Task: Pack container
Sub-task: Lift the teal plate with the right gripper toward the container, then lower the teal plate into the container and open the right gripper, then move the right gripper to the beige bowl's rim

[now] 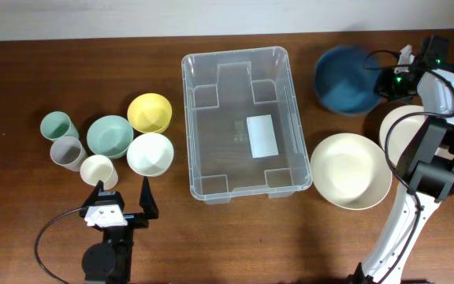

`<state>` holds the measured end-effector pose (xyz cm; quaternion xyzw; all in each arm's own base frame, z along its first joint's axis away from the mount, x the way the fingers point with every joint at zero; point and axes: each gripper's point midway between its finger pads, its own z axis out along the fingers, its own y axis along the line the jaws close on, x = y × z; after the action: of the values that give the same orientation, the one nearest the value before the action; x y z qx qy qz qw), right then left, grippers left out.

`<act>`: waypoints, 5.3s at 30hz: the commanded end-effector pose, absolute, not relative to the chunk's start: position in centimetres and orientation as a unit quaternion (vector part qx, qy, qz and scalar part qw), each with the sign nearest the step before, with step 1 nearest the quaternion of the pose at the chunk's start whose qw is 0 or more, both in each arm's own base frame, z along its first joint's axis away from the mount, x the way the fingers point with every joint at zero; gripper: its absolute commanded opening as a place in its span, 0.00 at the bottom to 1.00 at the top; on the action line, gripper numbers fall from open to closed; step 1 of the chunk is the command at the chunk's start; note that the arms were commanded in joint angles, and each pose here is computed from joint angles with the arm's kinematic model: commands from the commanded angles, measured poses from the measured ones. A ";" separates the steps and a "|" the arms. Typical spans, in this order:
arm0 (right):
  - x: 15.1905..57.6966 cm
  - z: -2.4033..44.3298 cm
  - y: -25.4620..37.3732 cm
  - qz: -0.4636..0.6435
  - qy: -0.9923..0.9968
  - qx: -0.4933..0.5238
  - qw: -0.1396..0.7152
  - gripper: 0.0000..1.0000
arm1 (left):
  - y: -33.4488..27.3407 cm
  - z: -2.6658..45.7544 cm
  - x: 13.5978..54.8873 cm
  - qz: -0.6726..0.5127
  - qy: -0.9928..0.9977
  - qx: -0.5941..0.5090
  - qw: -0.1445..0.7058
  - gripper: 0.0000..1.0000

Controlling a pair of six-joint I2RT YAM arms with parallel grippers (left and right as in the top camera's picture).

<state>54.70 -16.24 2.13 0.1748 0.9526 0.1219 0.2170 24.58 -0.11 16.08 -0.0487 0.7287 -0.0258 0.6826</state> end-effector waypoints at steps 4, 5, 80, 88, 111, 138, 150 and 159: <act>55.7 3.3 -16.0 0.143 0.946 0.167 0.237 0.04 | -0.2 15.9 24.6 -0.022 0.730 -0.041 0.682 1.00; 55.8 3.5 -16.0 0.143 0.946 0.167 0.239 0.04 | -0.2 15.9 24.6 -0.022 0.730 -0.041 0.682 1.00; 51.8 12.1 18.3 0.066 0.976 -0.142 0.150 0.04 | -0.2 15.9 24.6 -0.022 0.730 -0.041 0.682 1.00; 53.4 12.1 18.1 0.068 0.972 -0.137 0.178 0.47 | -0.2 15.9 24.6 -0.022 0.730 -0.041 0.682 1.00; 52.8 26.6 4.5 0.025 0.953 0.070 0.293 0.49 | -0.2 15.9 24.6 -0.022 0.730 -0.041 0.682 1.00; 34.6 43.2 -22.9 -0.098 0.837 0.334 0.422 0.52 | -0.2 15.9 24.6 -0.022 0.730 -0.041 0.682 1.00; 23.6 36.8 -22.7 -0.138 0.876 0.395 0.241 0.56 | -0.2 15.9 24.6 -0.022 0.730 -0.041 0.682 1.00; 21.6 26.3 -23.5 -0.096 0.883 0.448 0.101 0.63 | -0.2 15.9 24.6 -0.022 0.730 -0.041 0.682 1.00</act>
<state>22.18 -23.14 27.90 0.4343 0.8890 -0.0912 0.1130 24.58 -0.11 16.08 -0.0487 0.7287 -0.0258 0.6826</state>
